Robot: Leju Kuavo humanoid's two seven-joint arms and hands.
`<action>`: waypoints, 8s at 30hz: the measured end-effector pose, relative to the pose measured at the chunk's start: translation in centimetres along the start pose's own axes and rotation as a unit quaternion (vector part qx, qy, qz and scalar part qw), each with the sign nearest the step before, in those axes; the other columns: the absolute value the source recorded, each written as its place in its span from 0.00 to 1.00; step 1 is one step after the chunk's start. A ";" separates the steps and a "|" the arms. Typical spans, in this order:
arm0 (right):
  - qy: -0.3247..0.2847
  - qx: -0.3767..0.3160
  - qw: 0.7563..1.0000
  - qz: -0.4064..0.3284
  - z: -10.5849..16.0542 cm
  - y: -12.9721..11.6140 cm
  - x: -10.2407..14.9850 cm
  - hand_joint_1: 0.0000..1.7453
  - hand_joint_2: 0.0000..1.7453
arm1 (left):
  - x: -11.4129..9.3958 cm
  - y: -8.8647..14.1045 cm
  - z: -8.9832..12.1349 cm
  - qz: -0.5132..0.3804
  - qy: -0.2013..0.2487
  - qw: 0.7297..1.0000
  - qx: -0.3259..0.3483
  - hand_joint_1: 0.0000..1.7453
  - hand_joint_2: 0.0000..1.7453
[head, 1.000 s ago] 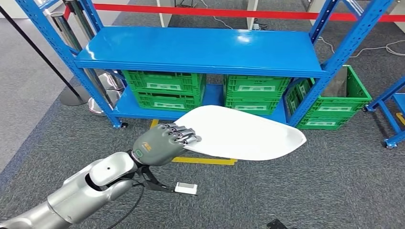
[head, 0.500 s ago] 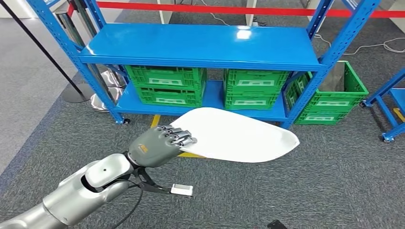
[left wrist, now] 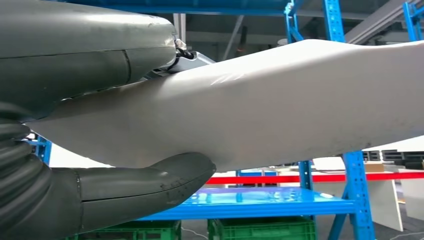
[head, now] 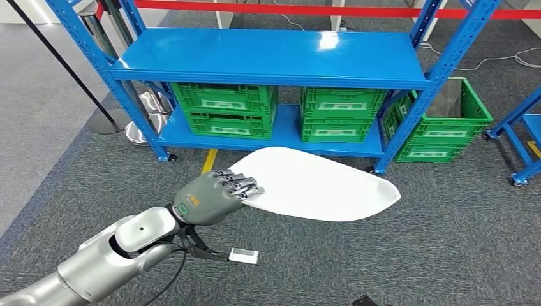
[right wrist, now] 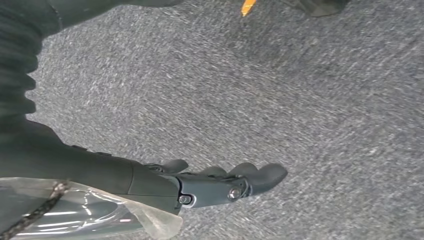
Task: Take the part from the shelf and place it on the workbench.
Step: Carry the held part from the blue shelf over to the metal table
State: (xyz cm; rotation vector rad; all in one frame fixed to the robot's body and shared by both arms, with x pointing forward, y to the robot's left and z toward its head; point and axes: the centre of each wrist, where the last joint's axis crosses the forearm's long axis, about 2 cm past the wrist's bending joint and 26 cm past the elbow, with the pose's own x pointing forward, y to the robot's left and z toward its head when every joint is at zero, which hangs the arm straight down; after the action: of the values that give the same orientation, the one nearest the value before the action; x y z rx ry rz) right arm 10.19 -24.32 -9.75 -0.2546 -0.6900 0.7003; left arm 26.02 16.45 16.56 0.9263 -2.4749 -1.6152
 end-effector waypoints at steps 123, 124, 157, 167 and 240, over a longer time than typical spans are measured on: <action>-0.001 0.002 1.000 0.022 -0.4 -0.2 1.0 0.00 1.00 | -1.8 0.8 1.1 -0.013 0.003 1.000 0.000 1.00 1.00; -0.002 0.001 1.000 0.023 -0.5 -0.3 1.1 0.00 1.00 | -1.8 0.8 1.1 -0.013 0.003 1.000 0.001 1.00 1.00; -0.006 -0.013 0.999 0.032 -0.3 -0.1 0.8 0.00 1.00 | -1.2 0.8 1.6 -0.019 0.002 1.000 -0.001 1.00 1.00; 0.002 -0.023 0.999 0.038 0.1 0.0 0.0 0.00 1.00 | -0.6 0.6 2.1 -0.014 0.007 1.000 -0.002 1.00 1.00; 0.024 -0.051 0.998 0.040 1.9 -0.5 -4.9 0.00 1.00 | -3.2 1.0 4.9 -0.068 0.075 0.994 -0.043 1.00 1.00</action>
State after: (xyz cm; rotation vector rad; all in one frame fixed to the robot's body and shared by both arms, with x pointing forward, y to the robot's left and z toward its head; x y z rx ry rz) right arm 6.50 -27.93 -10.57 -0.3930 -0.6725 0.7335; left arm 26.46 22.38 16.03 1.1797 -2.2700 -1.6084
